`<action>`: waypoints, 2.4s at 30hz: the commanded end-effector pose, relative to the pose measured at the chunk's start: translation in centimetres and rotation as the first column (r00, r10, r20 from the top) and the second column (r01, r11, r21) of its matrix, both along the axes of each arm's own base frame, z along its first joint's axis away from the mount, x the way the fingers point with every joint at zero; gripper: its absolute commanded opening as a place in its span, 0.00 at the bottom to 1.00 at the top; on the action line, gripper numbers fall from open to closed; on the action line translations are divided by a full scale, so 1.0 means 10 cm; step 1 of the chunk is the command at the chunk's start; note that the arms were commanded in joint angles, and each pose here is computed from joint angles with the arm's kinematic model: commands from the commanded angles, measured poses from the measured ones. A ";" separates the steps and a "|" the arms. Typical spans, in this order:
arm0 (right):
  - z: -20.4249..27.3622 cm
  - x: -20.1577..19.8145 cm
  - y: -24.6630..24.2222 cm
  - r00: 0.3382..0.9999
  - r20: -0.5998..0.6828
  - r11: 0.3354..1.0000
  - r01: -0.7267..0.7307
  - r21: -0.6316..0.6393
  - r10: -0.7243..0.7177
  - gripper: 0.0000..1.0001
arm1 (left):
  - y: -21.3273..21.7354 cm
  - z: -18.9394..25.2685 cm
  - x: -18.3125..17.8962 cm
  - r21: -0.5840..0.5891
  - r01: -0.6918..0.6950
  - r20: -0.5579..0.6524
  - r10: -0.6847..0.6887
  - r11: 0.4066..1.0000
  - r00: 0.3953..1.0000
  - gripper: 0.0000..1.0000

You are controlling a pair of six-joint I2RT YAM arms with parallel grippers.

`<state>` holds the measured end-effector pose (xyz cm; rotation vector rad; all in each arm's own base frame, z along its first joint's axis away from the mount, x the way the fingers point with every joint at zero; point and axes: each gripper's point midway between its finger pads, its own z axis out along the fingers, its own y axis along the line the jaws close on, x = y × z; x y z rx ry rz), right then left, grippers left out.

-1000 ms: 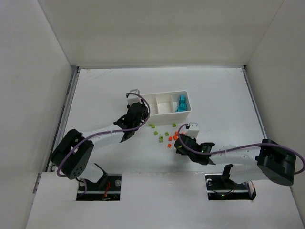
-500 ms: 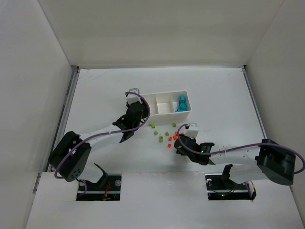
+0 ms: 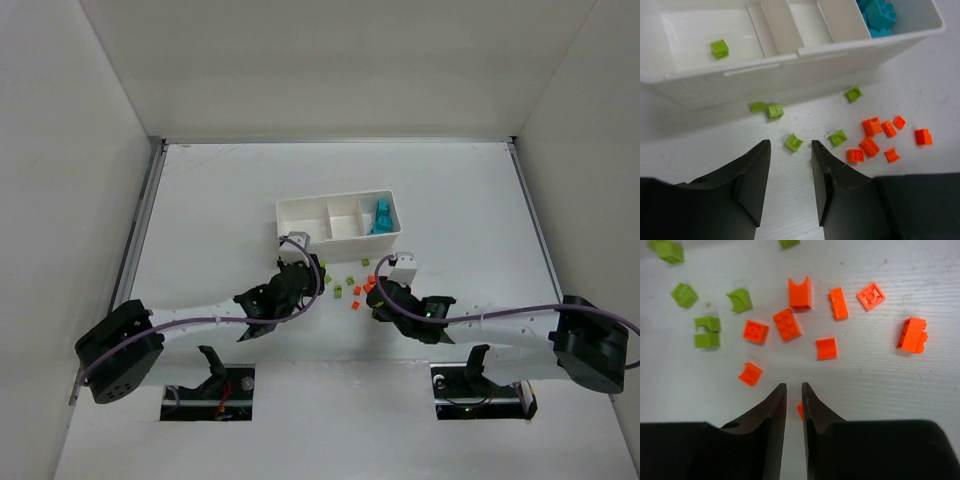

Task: Sort the legos into containers by color

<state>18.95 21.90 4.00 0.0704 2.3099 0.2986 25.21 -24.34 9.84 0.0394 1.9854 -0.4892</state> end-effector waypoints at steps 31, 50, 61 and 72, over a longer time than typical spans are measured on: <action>-0.02 -0.09 0.10 0.991 -0.060 0.990 -0.121 -0.073 0.116 0.46 | -0.17 -0.18 -0.27 -0.034 0.025 -0.018 -0.026 0.999 1.000 0.37; 0.62 0.23 0.21 0.992 0.081 0.994 -0.104 0.034 0.101 0.19 | -0.25 -0.12 -0.31 -0.060 0.063 -0.025 -0.064 0.996 0.998 0.36; 1.53 1.50 0.52 0.945 0.326 0.989 -0.079 0.128 0.033 0.20 | -0.23 -0.16 -0.36 -0.063 0.045 -0.032 -0.047 0.997 0.998 0.34; 1.48 1.92 0.65 0.934 0.357 0.987 -0.046 0.153 -0.012 0.53 | -0.39 -0.29 -0.31 0.011 0.032 -0.027 -0.031 0.999 0.999 0.34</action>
